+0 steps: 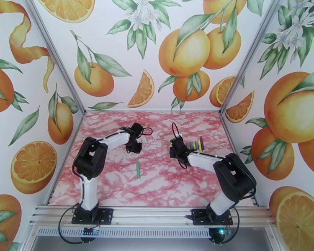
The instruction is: Open the pen caps
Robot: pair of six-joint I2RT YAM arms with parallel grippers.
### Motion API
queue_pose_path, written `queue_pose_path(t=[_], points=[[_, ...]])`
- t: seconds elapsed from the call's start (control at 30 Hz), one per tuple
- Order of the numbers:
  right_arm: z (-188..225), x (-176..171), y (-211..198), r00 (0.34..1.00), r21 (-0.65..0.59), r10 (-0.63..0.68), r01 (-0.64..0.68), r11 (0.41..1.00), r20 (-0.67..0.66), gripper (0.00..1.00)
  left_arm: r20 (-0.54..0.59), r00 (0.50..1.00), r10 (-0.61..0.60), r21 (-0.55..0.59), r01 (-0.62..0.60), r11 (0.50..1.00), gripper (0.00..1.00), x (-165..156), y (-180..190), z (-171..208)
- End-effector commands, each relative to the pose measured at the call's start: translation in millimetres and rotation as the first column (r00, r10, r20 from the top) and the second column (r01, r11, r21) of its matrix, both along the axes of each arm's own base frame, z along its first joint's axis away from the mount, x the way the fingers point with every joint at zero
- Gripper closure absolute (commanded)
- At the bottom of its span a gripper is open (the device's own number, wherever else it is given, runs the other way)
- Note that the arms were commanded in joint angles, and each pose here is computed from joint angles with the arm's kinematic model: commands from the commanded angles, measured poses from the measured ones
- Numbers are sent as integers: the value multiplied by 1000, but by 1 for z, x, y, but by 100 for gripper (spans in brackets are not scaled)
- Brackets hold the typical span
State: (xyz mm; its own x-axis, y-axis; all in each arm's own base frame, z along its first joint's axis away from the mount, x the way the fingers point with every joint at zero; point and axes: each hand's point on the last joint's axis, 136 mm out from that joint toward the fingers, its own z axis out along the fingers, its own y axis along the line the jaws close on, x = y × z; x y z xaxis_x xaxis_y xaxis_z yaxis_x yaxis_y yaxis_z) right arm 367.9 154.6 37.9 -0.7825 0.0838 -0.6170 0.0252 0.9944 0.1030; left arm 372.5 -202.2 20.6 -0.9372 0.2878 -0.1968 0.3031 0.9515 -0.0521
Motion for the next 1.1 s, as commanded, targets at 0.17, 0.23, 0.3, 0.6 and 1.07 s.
queue_pose_path(t=[0.17, 0.23, 0.3, 0.6, 1.07], points=[[-3, 4, -7, 999, -32, -34, 33, 999, -11, 81, 1, 1000, -22, 27, 22, 999, 77, 3, 0, 0], [-4, 3, -7, 999, -33, -32, 31, 999, -17, 81, 0, 1000, -24, 26, 24, 999, 77, 3, 0, -1], [-4, 3, -7, 999, -30, -32, 31, 999, -18, 80, 2, 1000, -24, 25, 23, 999, 76, 3, 0, 0], [-5, 2, -8, 999, -36, -32, 31, 999, -21, 78, 3, 1000, -23, 29, 23, 999, 76, 2, 1, 2], [-4, 0, -9, 999, -39, -29, 28, 999, -20, 73, 39, 999, -27, -16, 28, 999, 74, 4, -5, 21]])
